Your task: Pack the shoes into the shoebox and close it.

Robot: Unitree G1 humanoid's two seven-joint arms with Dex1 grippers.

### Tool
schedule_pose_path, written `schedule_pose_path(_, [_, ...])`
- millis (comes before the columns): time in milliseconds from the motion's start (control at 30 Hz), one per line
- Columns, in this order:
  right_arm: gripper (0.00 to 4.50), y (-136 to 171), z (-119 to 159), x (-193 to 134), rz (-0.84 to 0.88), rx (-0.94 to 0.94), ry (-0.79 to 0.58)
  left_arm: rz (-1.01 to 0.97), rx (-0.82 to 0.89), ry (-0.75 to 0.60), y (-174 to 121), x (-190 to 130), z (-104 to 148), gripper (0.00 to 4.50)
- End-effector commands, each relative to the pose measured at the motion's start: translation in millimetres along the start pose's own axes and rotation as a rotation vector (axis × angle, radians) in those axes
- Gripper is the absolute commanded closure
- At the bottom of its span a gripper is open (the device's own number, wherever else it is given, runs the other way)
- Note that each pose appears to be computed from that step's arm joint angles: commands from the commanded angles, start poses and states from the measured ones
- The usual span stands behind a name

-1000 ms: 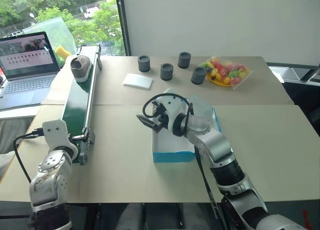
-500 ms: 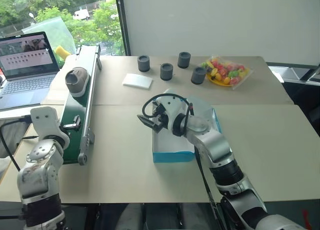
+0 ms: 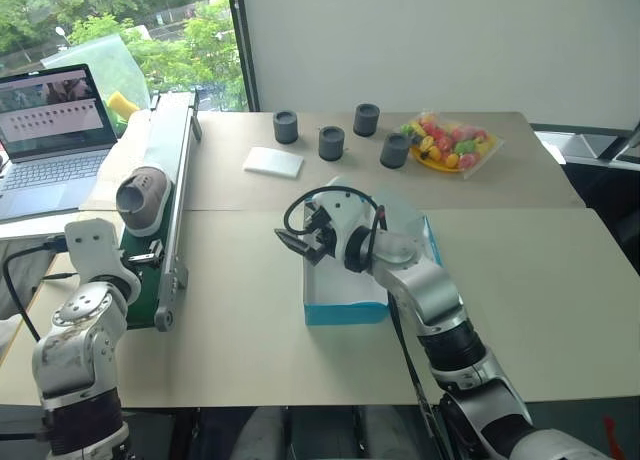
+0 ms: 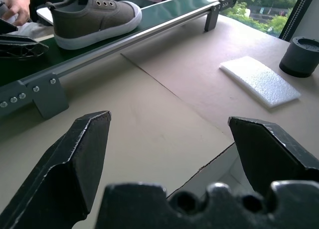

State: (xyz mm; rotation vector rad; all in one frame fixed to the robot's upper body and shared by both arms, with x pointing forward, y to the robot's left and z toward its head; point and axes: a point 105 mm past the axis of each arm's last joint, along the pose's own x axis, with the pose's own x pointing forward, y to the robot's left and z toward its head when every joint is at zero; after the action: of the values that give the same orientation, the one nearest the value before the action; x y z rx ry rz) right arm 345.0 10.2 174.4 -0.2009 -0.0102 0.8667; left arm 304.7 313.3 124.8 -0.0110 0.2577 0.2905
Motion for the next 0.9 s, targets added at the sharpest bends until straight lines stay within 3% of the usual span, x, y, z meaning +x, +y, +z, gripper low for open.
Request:
schedule_pose_path(33, [0.03,-3.4,21.4,-3.9,-0.019,-0.022,-0.079,0.028,-0.012,0.003,6.4,-2.5,1.8,0.00])
schedule_pose_path(333, [0.03,-4.5,23.8,-5.4,-0.028,-0.023,-0.085,0.029,-0.052,0.061,3.5,0.2,-10.3,0.00])
schedule_pose_path(433, [0.00,-5.9,25.6,-5.9,-0.034,-0.020,-0.090,0.021,-0.086,0.046,1.6,1.5,-6.4,0.68])
schedule_pose_path(533, [0.00,-6.5,27.3,-6.2,-0.037,-0.016,-0.094,0.019,-0.107,0.036,0.7,1.8,-1.6,1.72])
schedule_pose_path(700, [0.00,-6.8,28.8,-6.1,-0.041,-0.010,-0.099,0.031,-0.114,0.017,1.0,2.4,4.8,1.91])
schedule_pose_path(800, [0.00,-8.7,28.1,-5.3,-0.048,-0.010,-0.097,0.089,-0.046,-0.182,1.4,-1.9,43.6,1.91])
schedule_pose_path(900, [0.00,-12.7,29.0,-4.2,-0.068,0.020,-0.104,0.074,0.068,-0.418,-21.0,-18.0,87.1,1.91])
